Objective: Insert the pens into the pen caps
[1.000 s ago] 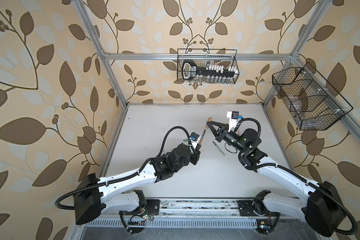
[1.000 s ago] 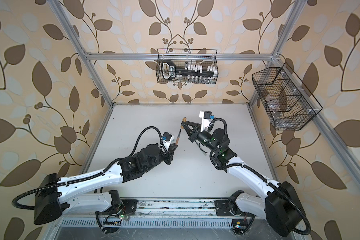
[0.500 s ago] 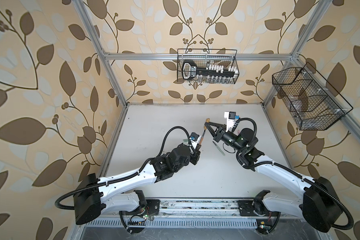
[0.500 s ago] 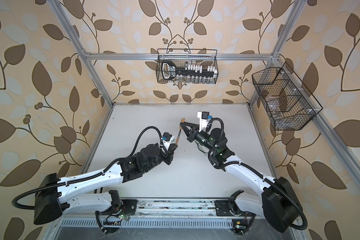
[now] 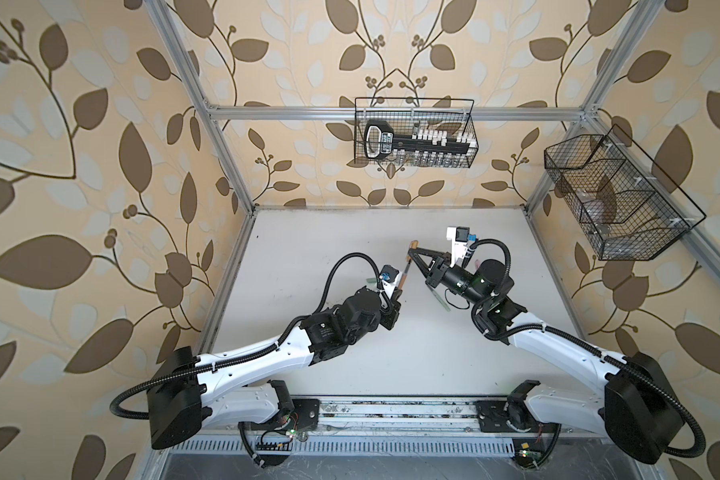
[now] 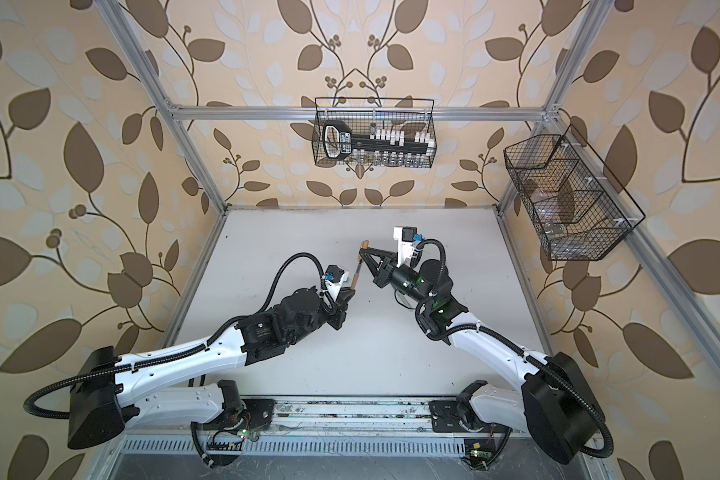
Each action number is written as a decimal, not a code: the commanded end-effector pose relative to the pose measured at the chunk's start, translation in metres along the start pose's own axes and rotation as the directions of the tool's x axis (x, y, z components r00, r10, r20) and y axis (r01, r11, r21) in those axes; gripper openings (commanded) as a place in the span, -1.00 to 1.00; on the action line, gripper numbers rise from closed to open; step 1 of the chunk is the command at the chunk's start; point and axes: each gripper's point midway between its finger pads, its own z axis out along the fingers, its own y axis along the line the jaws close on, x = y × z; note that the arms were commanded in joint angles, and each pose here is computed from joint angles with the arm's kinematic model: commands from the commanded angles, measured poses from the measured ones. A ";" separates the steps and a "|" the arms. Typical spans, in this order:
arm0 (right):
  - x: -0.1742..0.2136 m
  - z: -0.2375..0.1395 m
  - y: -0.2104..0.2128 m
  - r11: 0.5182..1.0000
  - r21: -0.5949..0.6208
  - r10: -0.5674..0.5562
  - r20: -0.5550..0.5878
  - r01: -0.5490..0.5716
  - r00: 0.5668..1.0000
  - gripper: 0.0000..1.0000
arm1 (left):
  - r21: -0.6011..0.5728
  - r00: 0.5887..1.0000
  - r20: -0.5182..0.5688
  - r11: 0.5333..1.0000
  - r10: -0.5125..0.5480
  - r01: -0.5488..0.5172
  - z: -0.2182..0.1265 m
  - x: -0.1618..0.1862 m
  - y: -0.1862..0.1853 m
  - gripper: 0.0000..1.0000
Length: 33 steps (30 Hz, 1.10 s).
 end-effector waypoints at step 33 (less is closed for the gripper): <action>-0.008 -0.014 0.025 0.998 -0.041 -0.052 0.000 0.052 0.999 -1.00 | -0.005 0.998 0.067 1.000 -0.004 0.005 -0.004 -0.028 -0.003 -1.00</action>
